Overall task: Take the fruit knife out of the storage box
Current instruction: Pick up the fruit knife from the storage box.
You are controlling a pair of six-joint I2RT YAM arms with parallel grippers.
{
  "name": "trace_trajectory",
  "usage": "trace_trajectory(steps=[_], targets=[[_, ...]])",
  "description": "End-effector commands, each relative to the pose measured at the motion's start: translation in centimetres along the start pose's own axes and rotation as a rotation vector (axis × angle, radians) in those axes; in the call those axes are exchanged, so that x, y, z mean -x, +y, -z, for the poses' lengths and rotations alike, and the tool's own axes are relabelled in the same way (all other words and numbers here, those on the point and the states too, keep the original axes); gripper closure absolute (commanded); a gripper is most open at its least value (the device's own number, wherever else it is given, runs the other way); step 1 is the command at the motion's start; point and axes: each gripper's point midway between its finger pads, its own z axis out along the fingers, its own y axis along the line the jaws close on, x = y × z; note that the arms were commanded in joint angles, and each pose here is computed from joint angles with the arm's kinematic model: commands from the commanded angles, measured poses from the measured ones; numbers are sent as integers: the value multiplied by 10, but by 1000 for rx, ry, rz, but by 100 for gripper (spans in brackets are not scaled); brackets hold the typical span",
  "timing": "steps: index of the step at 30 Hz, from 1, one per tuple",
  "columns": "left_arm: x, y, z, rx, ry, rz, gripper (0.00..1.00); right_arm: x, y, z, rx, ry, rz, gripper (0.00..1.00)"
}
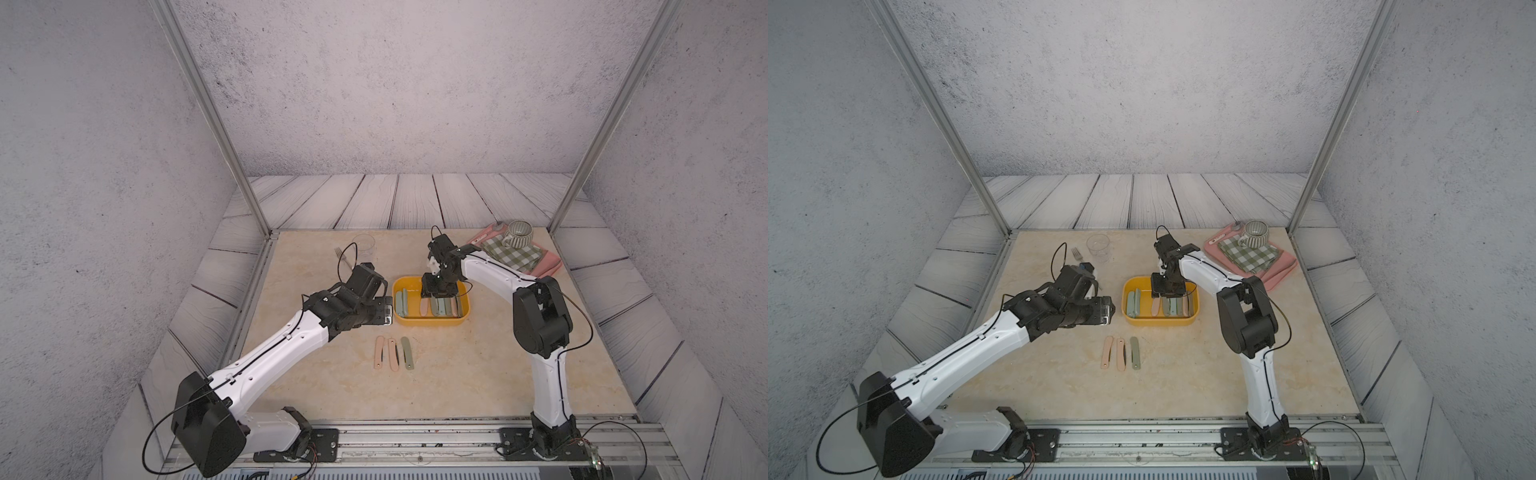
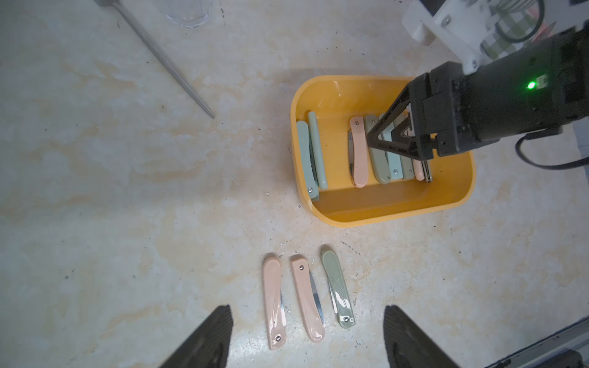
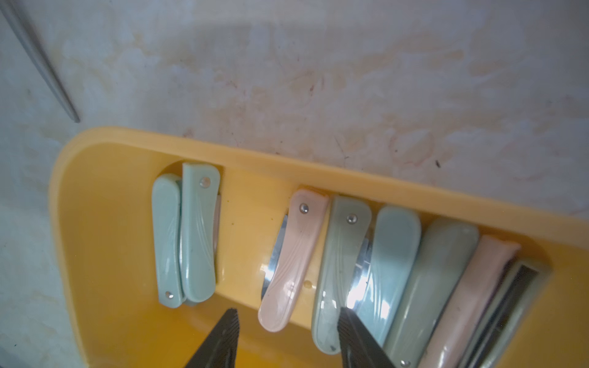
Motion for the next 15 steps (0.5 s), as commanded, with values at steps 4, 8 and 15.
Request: trace_trajectory(steps=[4,8,15], targets=[[-1,10,5,38,-17,-24,9,-1,0,-18,-13,36,-1,45],[0,13,7,49,-24,-25,7,-1,1,-23,-19,47,5,46],[2,15,7,56,-35,-19,1,-2,1,-32,-33,64,5,45]])
